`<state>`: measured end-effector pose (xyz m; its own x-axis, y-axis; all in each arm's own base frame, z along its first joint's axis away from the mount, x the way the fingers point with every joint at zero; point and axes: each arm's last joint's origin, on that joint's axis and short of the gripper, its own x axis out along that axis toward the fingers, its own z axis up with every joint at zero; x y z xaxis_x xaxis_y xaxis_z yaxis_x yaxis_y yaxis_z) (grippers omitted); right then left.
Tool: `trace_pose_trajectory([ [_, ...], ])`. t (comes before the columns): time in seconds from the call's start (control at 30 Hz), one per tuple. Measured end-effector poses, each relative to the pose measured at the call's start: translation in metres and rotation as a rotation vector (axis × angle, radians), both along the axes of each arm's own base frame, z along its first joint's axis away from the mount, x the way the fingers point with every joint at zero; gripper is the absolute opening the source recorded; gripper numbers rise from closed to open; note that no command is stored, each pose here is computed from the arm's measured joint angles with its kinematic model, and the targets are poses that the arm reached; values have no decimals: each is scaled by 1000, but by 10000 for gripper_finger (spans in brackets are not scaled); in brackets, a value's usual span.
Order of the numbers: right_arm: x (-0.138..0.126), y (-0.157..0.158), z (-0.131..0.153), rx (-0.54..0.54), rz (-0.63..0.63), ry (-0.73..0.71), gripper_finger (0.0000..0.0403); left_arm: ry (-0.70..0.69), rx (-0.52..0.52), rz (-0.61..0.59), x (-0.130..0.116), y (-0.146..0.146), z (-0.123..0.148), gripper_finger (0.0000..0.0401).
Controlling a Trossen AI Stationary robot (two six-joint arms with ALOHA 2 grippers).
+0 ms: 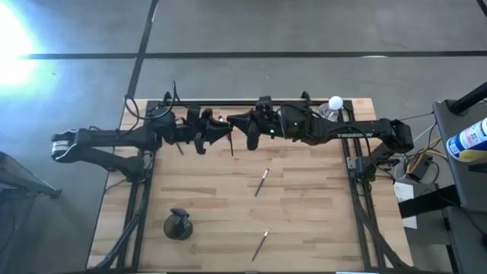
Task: Pick & Place Makeup Brushes
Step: Put the eyeshadow brush into the holder
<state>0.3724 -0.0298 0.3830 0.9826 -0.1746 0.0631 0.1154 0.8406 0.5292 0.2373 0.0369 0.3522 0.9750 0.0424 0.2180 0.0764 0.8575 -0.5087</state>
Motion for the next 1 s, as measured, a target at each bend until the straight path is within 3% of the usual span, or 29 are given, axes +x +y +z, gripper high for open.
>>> trace_pose_trajectory([
  [0.13, 0, 1, 0, -11, 8, 2, 8, 7, -1, 2, 2, 1, -1, 27],
  [0.2, 0, 1, 0, -14, 10, 3, 8, 9, -5, 7, 2, 2, -2, 13],
  [0.43, -4, 1, 0, -33, 3, 51, 27, 60, -13, 13, -4, 1, -3, 12],
  [0.67, -28, -1, 11, -97, -16, 150, 64, 182, -8, 0, -22, -7, -6, 11],
  [0.8, -45, 1, 17, -164, -29, 223, 50, 239, 6, 32, -26, -17, -9, 11],
  [1.0, -69, 5, 25, -249, -8, 225, 11, 316, 39, 42, -23, -51, -18, 11],
])
